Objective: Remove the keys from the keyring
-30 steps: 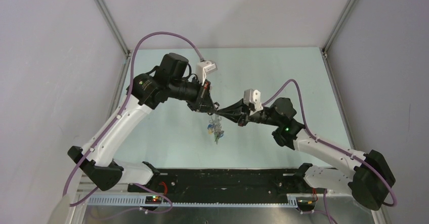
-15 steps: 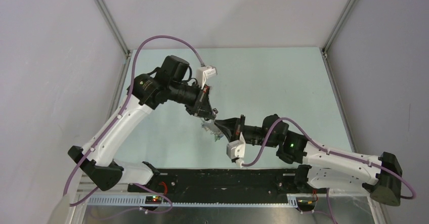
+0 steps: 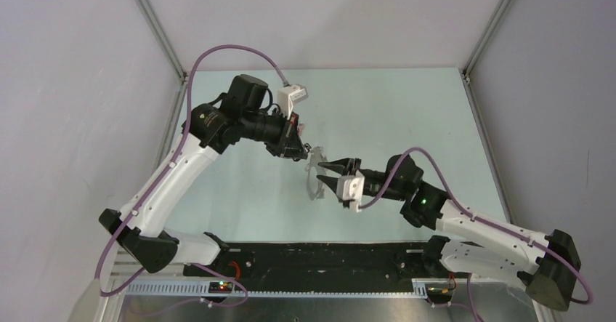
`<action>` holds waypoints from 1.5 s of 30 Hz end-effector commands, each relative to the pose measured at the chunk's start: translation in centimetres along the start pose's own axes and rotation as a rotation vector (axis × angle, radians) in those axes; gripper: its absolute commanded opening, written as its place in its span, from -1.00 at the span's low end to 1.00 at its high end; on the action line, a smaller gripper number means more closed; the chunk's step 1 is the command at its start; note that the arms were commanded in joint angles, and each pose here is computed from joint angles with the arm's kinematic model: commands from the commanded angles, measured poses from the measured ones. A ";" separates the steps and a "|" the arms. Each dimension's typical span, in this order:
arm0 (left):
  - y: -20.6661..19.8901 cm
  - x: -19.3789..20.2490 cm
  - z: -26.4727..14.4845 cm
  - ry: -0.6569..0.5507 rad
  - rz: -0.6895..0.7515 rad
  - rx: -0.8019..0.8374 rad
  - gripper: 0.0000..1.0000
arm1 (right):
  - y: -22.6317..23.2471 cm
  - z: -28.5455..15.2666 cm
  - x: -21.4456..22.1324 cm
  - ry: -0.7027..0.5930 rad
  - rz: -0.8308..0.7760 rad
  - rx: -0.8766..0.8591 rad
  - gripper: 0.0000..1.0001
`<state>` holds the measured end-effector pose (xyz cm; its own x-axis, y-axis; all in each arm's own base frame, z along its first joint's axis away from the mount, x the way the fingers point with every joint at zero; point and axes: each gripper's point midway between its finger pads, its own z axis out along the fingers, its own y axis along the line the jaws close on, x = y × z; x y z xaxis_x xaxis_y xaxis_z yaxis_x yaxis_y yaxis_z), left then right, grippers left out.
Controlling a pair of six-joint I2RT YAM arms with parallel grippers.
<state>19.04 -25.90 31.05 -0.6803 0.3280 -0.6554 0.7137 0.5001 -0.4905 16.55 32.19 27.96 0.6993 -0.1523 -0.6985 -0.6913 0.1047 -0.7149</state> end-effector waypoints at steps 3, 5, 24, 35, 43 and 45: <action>-0.6 -1.4 -0.9 -0.072 0.071 0.011 -1.00 | -2.6 -0.3 -3.2 -0.192 0.342 0.059 -0.20; -0.8 -1.5 -1.0 -0.077 0.073 0.014 -1.00 | -3.2 -0.1 -3.2 -0.213 0.405 0.073 -0.20; -2.1 -1.4 -1.3 -0.094 0.070 0.081 -1.00 | -5.7 2.5 -3.3 -0.311 0.609 0.100 -0.28; -2.2 -1.5 -1.1 -0.100 0.071 0.087 -1.00 | -5.8 2.6 -3.0 -0.304 0.599 0.106 -0.86; 0.0 -1.8 -1.3 -0.120 0.007 0.004 -0.99 | -5.4 1.5 -3.1 -0.255 0.546 0.099 -1.00; 0.7 -1.8 -1.3 -0.118 -0.011 -0.005 -1.00 | -5.3 1.1 -3.1 -0.239 0.517 0.099 -1.00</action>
<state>19.51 -25.69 31.49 -0.6751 0.2888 -0.6788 0.7126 0.4935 -0.4987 19.02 34.01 30.77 0.1982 0.1451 -0.9694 -0.9673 0.1883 -0.1696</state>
